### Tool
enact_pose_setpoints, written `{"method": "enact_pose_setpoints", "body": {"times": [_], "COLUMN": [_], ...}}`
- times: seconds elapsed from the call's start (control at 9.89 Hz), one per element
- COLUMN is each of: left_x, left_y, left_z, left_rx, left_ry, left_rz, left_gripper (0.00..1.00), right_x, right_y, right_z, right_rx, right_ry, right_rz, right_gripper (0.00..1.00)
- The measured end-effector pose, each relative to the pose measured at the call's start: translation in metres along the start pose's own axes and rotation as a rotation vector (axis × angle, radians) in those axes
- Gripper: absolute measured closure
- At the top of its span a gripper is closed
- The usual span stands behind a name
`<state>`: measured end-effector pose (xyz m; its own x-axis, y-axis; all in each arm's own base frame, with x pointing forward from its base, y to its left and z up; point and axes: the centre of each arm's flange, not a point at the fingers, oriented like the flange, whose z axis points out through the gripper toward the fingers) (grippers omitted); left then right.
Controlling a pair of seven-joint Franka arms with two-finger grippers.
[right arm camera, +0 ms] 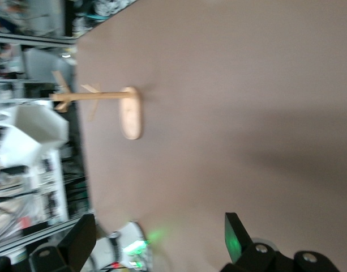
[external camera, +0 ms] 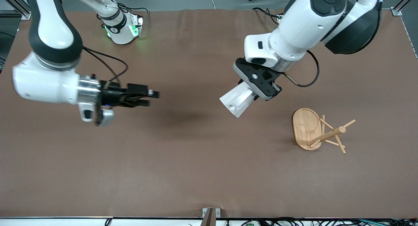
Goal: Hang cup on rack
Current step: 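Carry the cup with the left gripper while the right gripper withdraws, then lower the cup with the left gripper onto a rack peg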
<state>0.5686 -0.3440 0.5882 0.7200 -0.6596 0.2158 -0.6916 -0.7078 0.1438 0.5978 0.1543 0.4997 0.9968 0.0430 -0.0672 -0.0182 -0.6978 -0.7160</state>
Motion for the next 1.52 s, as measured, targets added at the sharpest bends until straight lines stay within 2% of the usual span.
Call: {"method": "enact_pose_setpoints", "body": {"times": [0.2,0.4,0.61,0.71,0.81,0.91,1.11,1.52], "left_x": [-0.007,-0.015,-0.019,-0.021,-0.022,-0.025,-0.036,-0.054], "left_y": [-0.032,-0.060,-0.074,-0.077,-0.077,-0.080,-0.087,-0.084], "left_z": [-0.006,-0.011,-0.013,-0.012,-0.009,-0.007,-0.007,0.000], "left_rx": [0.011,0.074,0.120,0.124,0.127,0.133,0.153,0.197], "left_ry": [0.006,0.004,0.005,0.004,-0.001,-0.007,-0.016,-0.026], "left_rz": [-0.106,-0.218,-0.352,-0.422,-0.480,-0.530,-0.608,-0.693], "left_gripper": [0.29,0.29,0.29,0.29,0.29,0.29,0.29,0.29], "right_x": [-0.014,-0.018,-0.017,-0.017,-0.019,-0.024,-0.037,-0.070], "right_y": [0.043,0.060,0.061,0.056,0.051,0.049,0.047,0.031], "right_z": [-0.069,-0.120,-0.165,-0.185,-0.203,-0.218,-0.240,-0.260], "right_rx": [-0.196,-0.436,-0.651,-0.731,-0.784,-0.809,-0.816,-0.817], "right_ry": [-0.018,-0.009,0.043,0.072,0.098,0.095,0.079,0.119], "right_rz": [0.027,0.009,-0.016,-0.028,-0.032,-0.017,0.022,0.023], "right_gripper": [0.00,0.00,0.00,0.00,0.00,0.00,0.00,0.00]}}
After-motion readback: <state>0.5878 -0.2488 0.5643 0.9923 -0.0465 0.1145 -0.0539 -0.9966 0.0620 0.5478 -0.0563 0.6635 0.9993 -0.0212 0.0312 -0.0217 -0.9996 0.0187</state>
